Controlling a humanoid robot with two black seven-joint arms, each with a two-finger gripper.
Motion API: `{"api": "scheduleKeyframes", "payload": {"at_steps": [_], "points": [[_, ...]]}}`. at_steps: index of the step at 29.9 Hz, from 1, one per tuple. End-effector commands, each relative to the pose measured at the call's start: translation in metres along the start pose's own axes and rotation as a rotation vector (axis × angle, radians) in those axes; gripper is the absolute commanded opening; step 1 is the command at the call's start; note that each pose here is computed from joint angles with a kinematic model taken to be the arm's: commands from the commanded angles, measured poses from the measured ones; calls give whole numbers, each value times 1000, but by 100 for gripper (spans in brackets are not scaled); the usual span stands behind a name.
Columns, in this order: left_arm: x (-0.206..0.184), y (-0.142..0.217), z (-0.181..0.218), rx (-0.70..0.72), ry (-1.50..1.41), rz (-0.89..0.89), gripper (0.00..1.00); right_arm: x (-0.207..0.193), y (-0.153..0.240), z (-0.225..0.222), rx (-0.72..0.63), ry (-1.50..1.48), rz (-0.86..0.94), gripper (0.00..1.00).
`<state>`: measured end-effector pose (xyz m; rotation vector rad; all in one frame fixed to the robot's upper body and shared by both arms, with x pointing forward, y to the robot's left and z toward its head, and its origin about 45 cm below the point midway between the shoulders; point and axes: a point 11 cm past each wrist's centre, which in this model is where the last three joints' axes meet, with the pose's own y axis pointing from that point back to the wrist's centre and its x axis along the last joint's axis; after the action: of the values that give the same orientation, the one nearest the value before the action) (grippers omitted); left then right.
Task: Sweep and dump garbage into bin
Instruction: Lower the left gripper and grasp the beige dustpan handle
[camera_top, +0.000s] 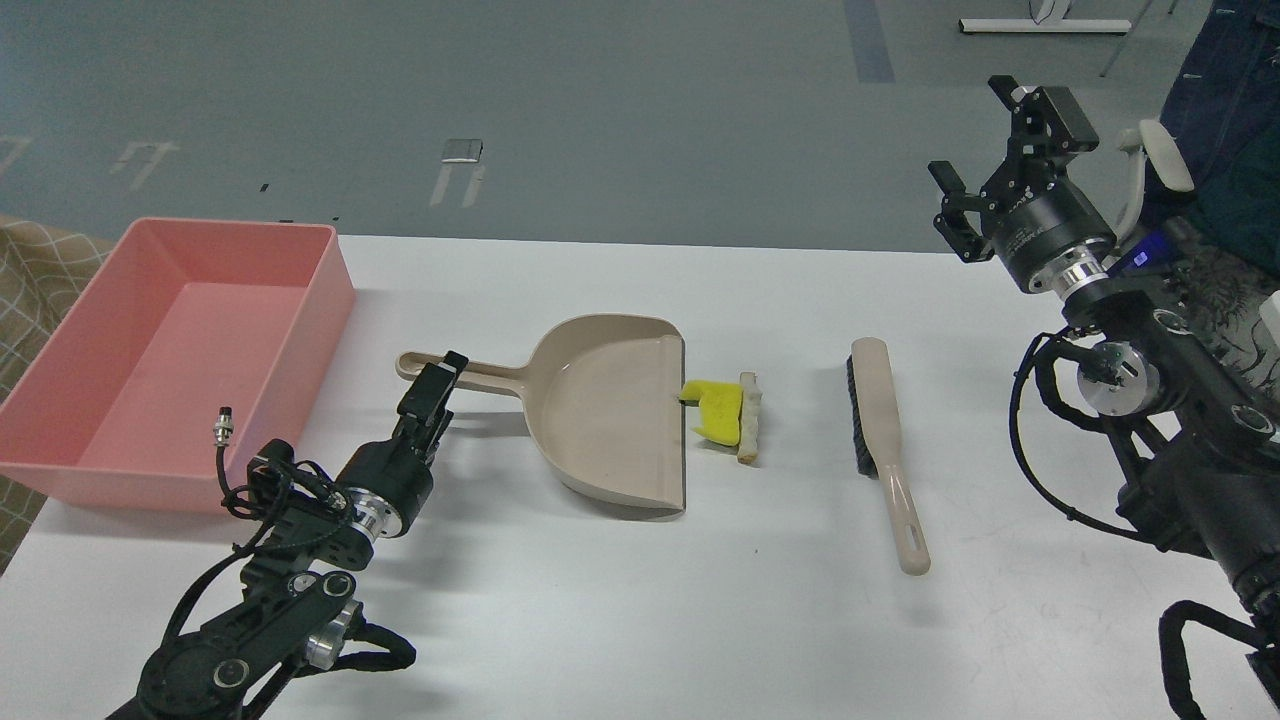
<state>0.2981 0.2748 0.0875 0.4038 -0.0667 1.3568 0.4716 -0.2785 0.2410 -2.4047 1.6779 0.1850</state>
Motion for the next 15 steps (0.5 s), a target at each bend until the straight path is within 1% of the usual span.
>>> {"api": "scheduleKeyframes", "payload": {"at_steps": [1, 7, 9, 15], "points": [[0, -3, 3, -5, 0, 3, 83, -1, 0, 0, 1, 0, 0, 100], [2, -3, -4, 16, -4, 10, 72, 0, 0, -1, 0, 1, 1, 100], [0, -5, -6, 21, 1, 12, 71, 0, 0, 0, -2, 1, 2, 100], [8, -11, -8, 32, 0, 32, 70, 0, 0, 1, -3, -1, 3, 100]]}}
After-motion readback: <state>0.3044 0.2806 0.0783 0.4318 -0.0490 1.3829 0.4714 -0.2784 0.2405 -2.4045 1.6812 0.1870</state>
